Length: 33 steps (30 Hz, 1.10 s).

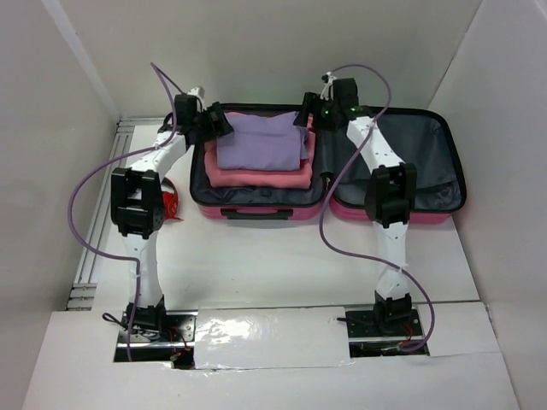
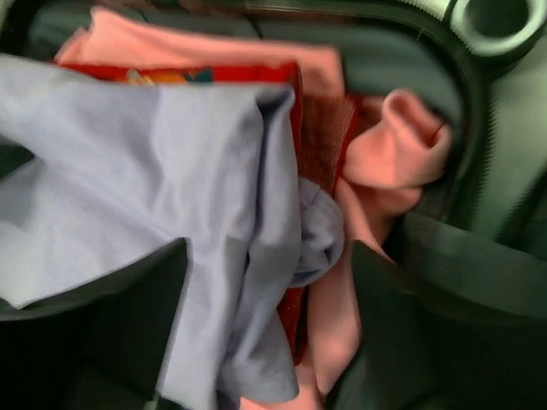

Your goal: Pack the luggage

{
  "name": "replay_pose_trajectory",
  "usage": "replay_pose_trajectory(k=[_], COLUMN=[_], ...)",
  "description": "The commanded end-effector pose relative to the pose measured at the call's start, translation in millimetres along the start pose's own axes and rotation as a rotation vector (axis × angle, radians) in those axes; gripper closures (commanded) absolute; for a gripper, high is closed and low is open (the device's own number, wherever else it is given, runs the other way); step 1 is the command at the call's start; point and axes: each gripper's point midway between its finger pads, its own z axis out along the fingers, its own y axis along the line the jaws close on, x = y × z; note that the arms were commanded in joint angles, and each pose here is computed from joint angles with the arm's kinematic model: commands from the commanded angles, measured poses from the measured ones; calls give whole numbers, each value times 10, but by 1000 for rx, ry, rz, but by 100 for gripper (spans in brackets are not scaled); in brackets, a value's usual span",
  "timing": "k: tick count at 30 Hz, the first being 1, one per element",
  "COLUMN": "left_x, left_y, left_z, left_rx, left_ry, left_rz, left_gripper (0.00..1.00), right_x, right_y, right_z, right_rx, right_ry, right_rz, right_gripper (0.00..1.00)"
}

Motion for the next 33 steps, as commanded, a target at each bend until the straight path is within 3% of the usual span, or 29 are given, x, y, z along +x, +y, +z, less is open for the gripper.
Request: replay_pose_trajectory(k=[1,6,10,12,13,16,18,19,20,24,33], left_x=[-827,-926,-741,-542,-506,-207,-31,113,161,445,798], left_y=[-469,-900,-1061,-973,-1064,-1099,-1039,-1016,-1032,-823,-574], left_z=[-712,-1349,-1663,-1670,-1744,-1647,-1521,-1412,-1349,-1007,-533], left_rx=[57,131,137,113,141,168,166,156,147,91,44], left_ry=[-204,-257,-264,-231,-239,-198,-172,-137,-133,-72,49], left_rz=[123,189,226,222,231,231,221,214,218,203,224], left_gripper=[1,1,1,1,3,14,27,41,48,72,80], right_x=[-665,-888,-741,-699,-615,-564,-527,-513,-510,-465,-277], right_y=[408,763,884,944,934,933,984,999,981,889,309], right_z=[-641,-1217,-1249,-1218,-1101,-918,-803,-688,-635,-319,233], right_rx=[-14,-41,-70,-87,-88,-108,-137,-145,-144,-159,-89], right_ry=[-151,-247,-231,-223,-199,-180,-172,-170,-167,-146,-98], right_rz=[-116,-157,-176,-182,-191,-212,-231,-236,-235,-243,-197], right_gripper=[13,11,27,43,60,96,98,100,100,100,97])
